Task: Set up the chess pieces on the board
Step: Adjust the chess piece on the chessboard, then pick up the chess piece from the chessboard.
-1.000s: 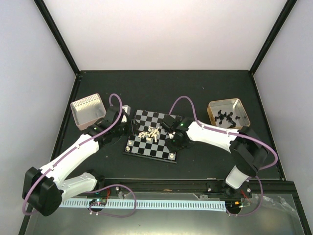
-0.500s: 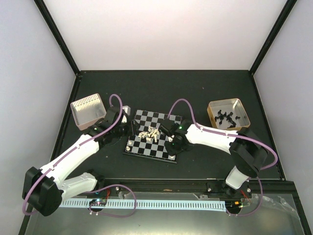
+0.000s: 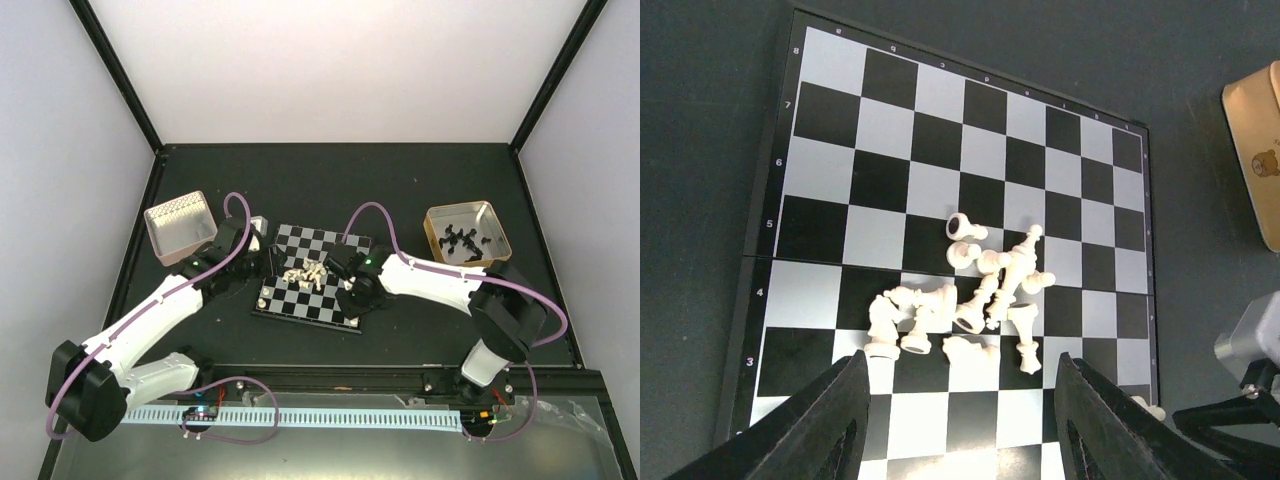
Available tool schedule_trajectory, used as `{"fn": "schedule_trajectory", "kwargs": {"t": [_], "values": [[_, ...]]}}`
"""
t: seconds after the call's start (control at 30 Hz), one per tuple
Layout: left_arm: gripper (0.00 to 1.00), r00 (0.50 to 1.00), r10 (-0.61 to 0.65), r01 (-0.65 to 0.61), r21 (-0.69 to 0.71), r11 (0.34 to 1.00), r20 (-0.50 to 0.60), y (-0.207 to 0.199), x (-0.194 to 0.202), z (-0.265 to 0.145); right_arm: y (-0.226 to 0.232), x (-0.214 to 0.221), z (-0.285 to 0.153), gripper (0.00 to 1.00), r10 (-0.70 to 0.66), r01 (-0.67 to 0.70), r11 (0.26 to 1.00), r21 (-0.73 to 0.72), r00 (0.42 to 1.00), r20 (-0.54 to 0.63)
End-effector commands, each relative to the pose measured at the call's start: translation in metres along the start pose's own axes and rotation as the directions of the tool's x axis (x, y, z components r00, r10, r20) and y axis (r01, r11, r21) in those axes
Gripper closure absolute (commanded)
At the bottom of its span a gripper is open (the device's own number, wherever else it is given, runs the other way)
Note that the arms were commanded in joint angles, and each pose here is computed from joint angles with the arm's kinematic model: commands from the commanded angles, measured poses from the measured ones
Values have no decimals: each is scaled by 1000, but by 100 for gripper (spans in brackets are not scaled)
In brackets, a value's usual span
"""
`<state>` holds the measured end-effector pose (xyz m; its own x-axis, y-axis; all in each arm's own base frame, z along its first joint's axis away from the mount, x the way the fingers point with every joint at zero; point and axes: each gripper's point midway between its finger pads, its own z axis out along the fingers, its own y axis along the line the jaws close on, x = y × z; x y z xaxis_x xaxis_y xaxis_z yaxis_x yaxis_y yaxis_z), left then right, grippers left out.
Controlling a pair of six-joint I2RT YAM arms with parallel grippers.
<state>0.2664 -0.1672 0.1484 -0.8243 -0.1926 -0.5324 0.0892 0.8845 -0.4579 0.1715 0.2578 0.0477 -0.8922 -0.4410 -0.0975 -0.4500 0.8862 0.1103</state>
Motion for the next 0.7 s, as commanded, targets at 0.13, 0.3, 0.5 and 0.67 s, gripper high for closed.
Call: {"fn": "schedule_trajectory", "kwargs": {"t": [0.13, 0.3, 0.5, 0.67], "values": [[47, 1000, -14, 14, 21, 1000, 13, -5, -6, -2, 12, -73, -37, 62, 40, -46, 999, 18, 967, 252], [47, 999, -24, 24, -1, 1000, 36, 0, -7, -9, 19, -113, -42, 64, 26, -29, 1000, 3, 949, 314], [47, 997, -37, 40, -33, 999, 73, 6, -11, -20, 25, -142, -27, 67, -15, 9, 1000, 20, 954, 298], [47, 994, -45, 52, -63, 997, 97, 12, -13, -24, 19, -146, -11, 74, -21, 5, 998, 55, 959, 281]]}}
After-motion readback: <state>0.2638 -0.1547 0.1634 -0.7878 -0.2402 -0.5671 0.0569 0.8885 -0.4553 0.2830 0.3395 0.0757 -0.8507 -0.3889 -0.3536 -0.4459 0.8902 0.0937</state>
